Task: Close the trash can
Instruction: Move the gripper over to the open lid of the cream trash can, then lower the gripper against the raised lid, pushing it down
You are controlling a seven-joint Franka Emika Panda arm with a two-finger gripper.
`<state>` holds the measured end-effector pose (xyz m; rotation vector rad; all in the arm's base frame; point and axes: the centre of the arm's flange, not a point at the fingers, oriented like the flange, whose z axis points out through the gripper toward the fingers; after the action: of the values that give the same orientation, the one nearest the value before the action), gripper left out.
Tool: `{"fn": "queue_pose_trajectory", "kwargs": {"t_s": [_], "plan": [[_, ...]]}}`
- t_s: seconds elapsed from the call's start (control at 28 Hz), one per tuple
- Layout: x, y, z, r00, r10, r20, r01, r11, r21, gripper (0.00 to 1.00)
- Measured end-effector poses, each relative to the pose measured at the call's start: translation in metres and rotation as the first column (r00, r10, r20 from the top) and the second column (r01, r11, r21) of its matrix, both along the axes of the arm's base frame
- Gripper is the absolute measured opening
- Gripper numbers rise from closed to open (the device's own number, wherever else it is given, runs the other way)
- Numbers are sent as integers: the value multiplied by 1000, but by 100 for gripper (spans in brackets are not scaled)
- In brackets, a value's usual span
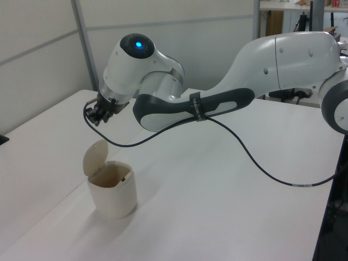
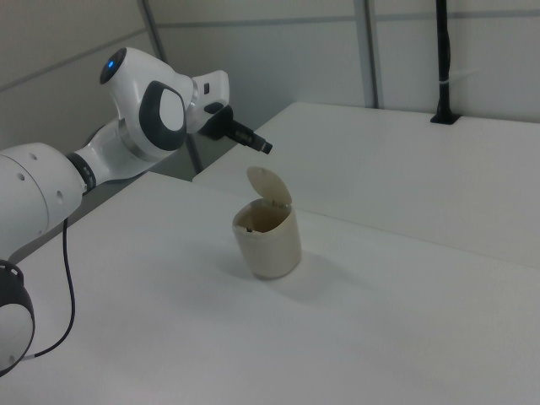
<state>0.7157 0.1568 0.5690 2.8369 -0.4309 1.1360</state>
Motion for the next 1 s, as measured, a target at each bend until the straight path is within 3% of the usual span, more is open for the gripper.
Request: {"fn": "queue_pose_trajectory", "kwargs": {"t_s": [0.18, 0.43, 0.64, 1.0], "plan": [[-2, 14, 14, 999, 30, 45, -28, 998, -48, 10], [2, 26, 12, 987, 103, 121, -90, 990, -106, 6], [18, 28, -9, 983, 127, 134, -109, 985, -136, 4], [33, 39, -47, 982, 153, 113, -137, 981, -140, 2]]}}
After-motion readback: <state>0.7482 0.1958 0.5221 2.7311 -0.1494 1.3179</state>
